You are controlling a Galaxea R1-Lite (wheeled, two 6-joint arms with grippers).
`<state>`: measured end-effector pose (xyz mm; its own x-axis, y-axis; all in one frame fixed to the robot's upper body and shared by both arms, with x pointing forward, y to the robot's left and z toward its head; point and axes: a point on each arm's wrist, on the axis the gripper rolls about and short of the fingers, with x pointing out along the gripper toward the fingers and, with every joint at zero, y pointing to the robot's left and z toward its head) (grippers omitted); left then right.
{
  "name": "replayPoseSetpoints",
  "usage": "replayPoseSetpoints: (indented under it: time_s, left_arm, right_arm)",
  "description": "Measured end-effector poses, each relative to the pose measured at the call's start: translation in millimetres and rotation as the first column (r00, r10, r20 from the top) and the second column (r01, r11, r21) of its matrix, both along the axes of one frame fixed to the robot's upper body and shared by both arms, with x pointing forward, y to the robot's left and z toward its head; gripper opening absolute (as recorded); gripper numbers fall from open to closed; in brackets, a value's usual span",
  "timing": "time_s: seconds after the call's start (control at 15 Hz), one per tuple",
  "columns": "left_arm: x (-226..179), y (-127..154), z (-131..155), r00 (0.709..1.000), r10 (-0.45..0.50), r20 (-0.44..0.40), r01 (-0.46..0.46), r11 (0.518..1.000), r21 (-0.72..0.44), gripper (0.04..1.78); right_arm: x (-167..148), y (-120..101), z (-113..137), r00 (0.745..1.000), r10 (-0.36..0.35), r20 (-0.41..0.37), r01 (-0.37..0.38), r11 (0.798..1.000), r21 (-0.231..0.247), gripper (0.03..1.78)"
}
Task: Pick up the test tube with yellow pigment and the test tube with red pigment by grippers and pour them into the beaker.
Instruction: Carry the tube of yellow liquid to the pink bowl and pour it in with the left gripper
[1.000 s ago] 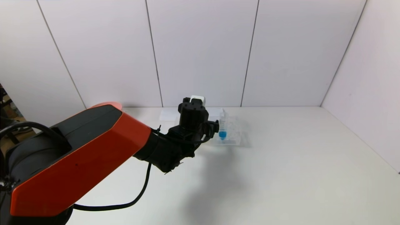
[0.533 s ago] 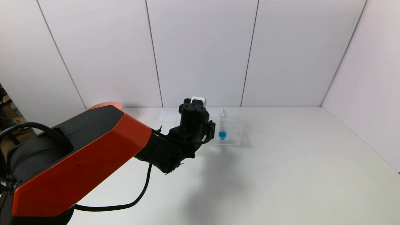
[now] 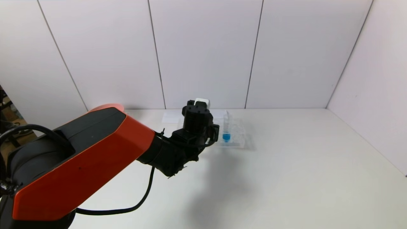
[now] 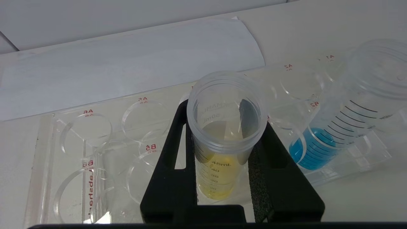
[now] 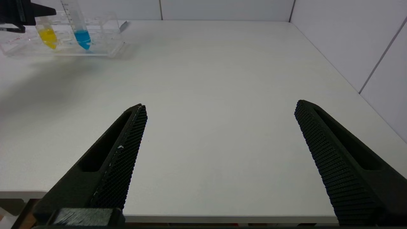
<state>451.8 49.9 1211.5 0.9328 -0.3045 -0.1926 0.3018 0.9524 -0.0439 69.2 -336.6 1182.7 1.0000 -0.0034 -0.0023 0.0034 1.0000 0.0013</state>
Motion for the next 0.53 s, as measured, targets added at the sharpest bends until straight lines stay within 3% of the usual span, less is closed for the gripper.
replayPoseSetpoints:
  time_s: [0.53]
  left_arm:
    - [-2.9, 2.1, 10.4, 1.0, 0.001, 0.02, -0.001, 1.0, -0.007, 0.47]
  right_arm:
    - [0.0, 0.0, 0.1, 1.0, 0.0, 0.0, 0.0, 1.0, 0.0, 1.7]
